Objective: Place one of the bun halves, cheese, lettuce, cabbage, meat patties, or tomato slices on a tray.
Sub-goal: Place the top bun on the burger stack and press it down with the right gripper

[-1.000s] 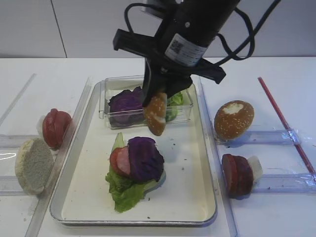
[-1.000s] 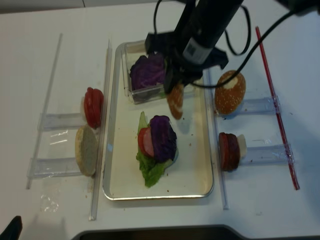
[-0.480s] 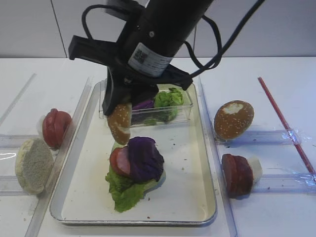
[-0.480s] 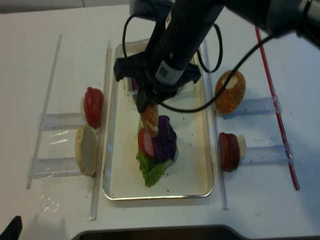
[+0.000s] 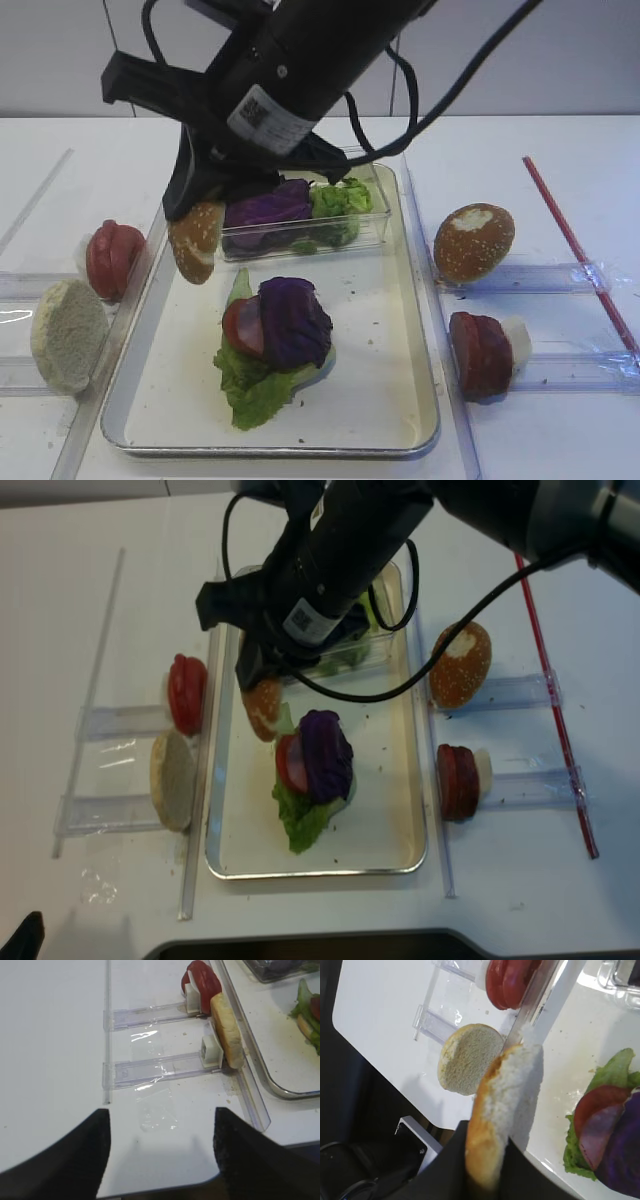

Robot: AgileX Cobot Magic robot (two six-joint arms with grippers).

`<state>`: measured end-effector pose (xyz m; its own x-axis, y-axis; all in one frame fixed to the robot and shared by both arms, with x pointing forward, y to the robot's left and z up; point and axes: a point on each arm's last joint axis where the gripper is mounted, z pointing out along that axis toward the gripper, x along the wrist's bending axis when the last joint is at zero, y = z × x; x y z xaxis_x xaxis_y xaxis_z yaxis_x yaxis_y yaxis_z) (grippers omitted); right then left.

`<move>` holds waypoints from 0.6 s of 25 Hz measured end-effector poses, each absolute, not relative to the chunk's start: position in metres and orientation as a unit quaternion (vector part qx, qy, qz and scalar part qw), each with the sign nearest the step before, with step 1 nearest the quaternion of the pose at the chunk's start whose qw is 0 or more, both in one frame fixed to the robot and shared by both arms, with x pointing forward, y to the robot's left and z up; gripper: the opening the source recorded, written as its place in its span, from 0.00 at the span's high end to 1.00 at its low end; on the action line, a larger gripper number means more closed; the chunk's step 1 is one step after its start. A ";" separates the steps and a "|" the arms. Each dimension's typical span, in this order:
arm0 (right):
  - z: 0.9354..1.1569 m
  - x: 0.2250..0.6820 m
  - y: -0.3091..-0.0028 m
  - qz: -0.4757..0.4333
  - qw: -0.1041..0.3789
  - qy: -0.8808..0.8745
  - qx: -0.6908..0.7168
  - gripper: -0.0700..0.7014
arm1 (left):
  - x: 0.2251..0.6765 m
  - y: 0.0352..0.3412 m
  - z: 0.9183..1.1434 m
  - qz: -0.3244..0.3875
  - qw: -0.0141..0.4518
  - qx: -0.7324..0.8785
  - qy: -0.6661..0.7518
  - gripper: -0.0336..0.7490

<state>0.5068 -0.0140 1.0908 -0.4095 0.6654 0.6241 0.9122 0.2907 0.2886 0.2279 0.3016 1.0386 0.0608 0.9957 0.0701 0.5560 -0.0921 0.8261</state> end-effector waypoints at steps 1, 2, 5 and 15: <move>1.087 0.506 -0.014 -0.315 0.202 -0.777 -0.506 0.79 | 0.228 0.302 1.039 0.344 0.320 0.654 0.593 0.41; 1.079 0.504 -0.014 -0.312 0.207 -0.775 -0.508 0.79 | 0.228 0.302 1.039 0.344 0.320 0.654 0.593 0.41; 1.068 0.498 -0.017 -0.321 0.220 -0.770 -0.506 0.79 | 0.228 0.302 1.039 0.344 0.320 0.654 0.593 0.41; 1.057 0.471 -0.047 -0.422 0.219 -0.704 -0.527 0.80 | 0.228 0.302 1.039 0.344 0.320 0.654 0.593 0.41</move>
